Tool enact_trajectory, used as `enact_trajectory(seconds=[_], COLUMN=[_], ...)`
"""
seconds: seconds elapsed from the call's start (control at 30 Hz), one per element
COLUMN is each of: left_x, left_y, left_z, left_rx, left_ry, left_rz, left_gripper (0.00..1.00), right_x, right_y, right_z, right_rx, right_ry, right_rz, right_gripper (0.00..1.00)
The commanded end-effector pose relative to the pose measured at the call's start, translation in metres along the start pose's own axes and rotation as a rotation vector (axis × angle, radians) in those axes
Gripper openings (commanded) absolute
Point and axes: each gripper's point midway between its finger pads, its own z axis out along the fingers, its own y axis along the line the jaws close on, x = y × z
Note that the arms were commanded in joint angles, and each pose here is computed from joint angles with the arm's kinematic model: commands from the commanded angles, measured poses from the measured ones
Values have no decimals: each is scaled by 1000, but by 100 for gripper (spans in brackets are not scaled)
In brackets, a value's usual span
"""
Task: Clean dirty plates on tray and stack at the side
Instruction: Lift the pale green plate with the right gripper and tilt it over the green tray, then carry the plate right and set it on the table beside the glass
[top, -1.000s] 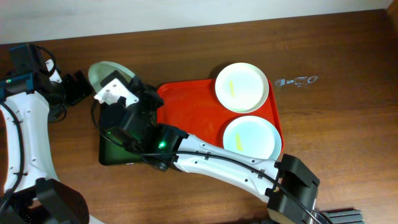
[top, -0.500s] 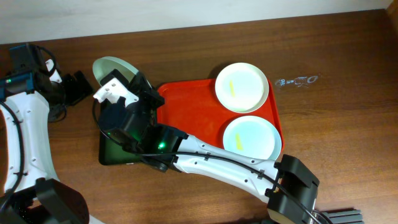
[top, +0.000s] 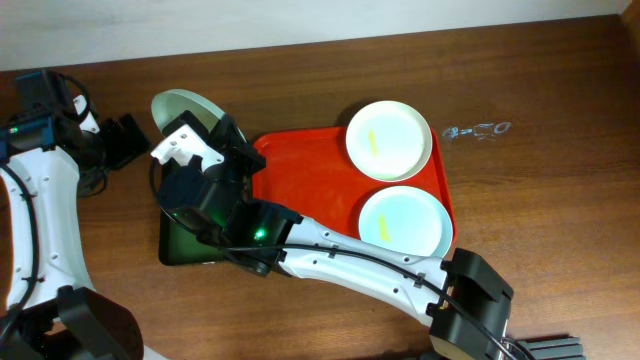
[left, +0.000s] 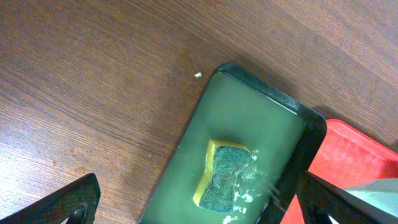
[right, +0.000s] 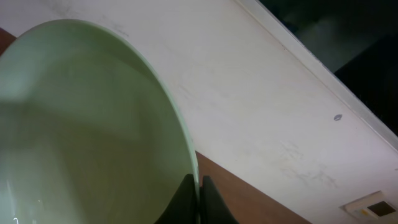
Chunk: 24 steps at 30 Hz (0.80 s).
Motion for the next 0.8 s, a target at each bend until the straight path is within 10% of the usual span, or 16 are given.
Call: enact_trajectory(seconds=[0.0,0.5,0.77], left_x=[-4,-4,-4], left_y=[-3,-3,-3], left_z=[-6,-6,-6], left_rx=[18,18,18], left_ry=[-16,-16,-16], left_rz=[-10,-9,-9], left_gripper=[99,99,99], right_x=[-14,-5,62], right_y=[-16,-16,36], right_z=[-6,2,33], right_rx=[28,10,-436], right_ry=[-17,5,313], right_rz=[48,204,552], right_gripper=[4,4,4])
